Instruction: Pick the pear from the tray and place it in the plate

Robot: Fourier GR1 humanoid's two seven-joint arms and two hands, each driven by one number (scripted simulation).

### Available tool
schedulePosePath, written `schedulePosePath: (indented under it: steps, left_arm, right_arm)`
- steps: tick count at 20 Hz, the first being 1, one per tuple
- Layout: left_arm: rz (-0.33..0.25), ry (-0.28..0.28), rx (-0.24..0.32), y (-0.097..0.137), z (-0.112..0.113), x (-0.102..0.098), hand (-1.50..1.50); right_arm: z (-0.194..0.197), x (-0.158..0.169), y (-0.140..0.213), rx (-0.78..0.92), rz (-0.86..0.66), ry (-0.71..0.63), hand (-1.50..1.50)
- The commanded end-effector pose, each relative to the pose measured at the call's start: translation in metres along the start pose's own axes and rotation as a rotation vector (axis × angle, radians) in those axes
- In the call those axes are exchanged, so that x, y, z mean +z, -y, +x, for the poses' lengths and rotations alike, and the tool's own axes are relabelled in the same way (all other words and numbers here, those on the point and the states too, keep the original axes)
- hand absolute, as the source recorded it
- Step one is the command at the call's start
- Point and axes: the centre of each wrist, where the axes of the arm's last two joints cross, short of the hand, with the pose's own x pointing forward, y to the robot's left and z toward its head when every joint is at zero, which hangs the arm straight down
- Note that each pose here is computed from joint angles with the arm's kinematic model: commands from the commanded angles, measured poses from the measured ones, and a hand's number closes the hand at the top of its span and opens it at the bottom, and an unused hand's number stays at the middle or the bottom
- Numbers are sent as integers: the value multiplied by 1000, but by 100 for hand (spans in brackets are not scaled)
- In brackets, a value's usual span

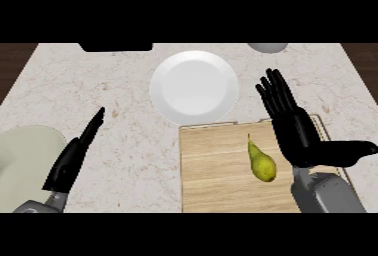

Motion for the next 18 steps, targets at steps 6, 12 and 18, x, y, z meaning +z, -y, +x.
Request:
schedulePosePath:
  steps: [6, 12, 18]
  left_arm:
    - [102, 34, 161, -4, 8, -11, 0]
    - [107, -48, 251, -9, -11, -6, 0]
    - [142, -68, 262, -20, -33, 8, 0]
  right_arm:
    - [-69, 10, -6, 602, 72, -497, 150]
    - [-82, 14, -42, 1039, 20, -157, -150]
    - [-95, 47, -70, 1240, 50, -109, -150]
